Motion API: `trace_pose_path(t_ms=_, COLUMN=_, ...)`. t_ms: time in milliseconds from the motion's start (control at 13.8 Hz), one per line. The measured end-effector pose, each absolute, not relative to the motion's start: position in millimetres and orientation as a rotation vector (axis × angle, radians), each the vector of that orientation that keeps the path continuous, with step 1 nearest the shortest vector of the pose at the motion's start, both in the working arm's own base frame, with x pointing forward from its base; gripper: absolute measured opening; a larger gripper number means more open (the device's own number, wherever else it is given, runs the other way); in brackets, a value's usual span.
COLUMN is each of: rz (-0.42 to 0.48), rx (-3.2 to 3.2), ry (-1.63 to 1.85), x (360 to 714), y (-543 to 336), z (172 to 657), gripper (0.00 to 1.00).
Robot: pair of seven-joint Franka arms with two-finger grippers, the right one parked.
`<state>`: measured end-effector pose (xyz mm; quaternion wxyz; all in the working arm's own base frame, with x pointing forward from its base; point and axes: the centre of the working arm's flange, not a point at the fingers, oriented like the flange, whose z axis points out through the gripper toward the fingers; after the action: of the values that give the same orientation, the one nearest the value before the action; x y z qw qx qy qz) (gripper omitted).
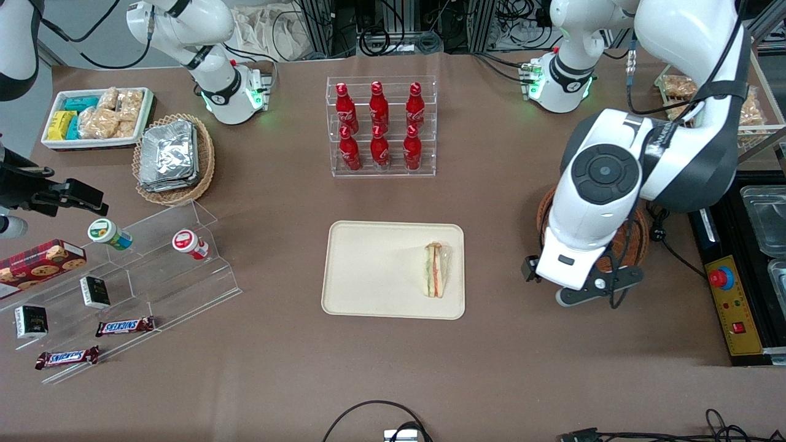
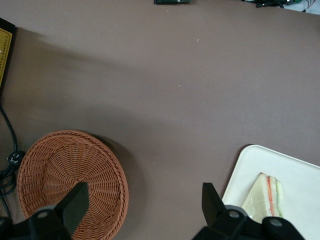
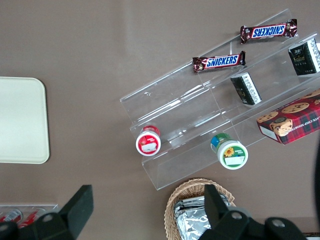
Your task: Place sandwich from basket to tray
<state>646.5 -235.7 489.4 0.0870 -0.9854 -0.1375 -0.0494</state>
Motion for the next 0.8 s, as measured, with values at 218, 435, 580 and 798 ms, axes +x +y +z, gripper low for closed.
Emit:
trace_pose_path(t_ms=218, rz=-0.081, rx=-2.939, ry=-0.368, x=645, y=-219, z=495, gripper=1.0)
trace_pose_path(t_ms=435, rz=-0.059, rx=-2.975, ry=-0.308, x=650, y=-184, z=513, gripper=1.0)
trace_pose_path(t_ms=580, rz=-0.055, rx=-2.978, ry=-0.244, x=649, y=-164, z=526, gripper=1.0)
trace_pose_path(t_ms=798, rz=-0.024, rx=-2.976, ry=-0.181, x=638, y=-132, z=538, gripper=1.0)
